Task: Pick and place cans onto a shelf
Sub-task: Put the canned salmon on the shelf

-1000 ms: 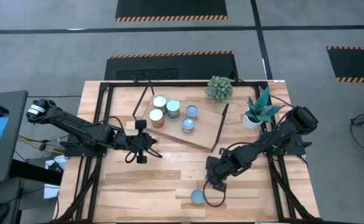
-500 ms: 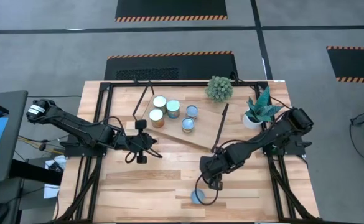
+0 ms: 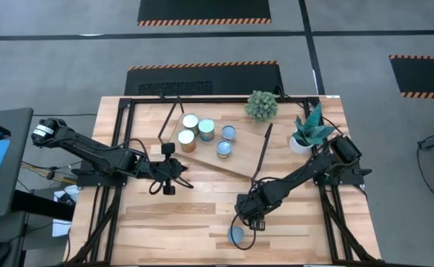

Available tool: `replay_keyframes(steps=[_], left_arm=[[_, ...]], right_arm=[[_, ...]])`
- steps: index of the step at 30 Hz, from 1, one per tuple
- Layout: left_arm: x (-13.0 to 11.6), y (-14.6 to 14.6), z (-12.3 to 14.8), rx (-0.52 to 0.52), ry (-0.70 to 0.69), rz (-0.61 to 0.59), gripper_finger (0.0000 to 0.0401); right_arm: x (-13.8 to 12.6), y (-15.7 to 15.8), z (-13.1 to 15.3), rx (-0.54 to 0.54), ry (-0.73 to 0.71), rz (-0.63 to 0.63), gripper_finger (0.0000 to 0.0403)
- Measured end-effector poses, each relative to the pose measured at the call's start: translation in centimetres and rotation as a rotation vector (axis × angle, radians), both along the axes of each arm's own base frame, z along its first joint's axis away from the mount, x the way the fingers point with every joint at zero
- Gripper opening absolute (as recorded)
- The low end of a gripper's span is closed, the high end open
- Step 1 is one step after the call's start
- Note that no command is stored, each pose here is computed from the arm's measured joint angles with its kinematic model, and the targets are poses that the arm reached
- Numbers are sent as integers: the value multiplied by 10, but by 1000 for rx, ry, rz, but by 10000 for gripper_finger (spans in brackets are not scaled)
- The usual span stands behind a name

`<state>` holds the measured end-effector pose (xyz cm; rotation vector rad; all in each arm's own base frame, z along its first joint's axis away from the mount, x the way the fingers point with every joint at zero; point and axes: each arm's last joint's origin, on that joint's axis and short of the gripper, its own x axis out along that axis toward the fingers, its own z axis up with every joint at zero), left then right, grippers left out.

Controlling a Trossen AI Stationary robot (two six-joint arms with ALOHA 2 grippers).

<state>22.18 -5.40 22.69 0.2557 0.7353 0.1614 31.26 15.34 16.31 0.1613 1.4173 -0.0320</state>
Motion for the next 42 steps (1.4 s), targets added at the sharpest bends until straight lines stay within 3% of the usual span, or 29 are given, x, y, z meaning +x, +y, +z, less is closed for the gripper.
replay_keyframes(steps=[7, 15, 21, 26, 31, 36, 42], left_arm=[[0, 0, 0, 1, 1, 0, 0], [0, 0, 0, 1, 2, -1, 0], [0, 0, 0, 2, 6, -1, 0], [0, 0, 0, 2, 5, -1, 0], [-1, 0, -1, 4, 10, -1, 0], [-1, 0, -1, 4, 11, -1, 0], [-1, 0, -1, 4, 9, -1, 0]], right_arm=[[4, -2, -7, -7, 13, -1, 137], [16, -15, -2, 13, -66, -52, 15], [28, -28, 4, 23, -112, -128, 7], [46, -32, 51, 23, -208, -30, 5], [54, -50, 98, -92, -224, 86, 6], [49, -88, 117, -266, -102, 108, 4], [47, -141, 114, -308, 9, 131, 9]])
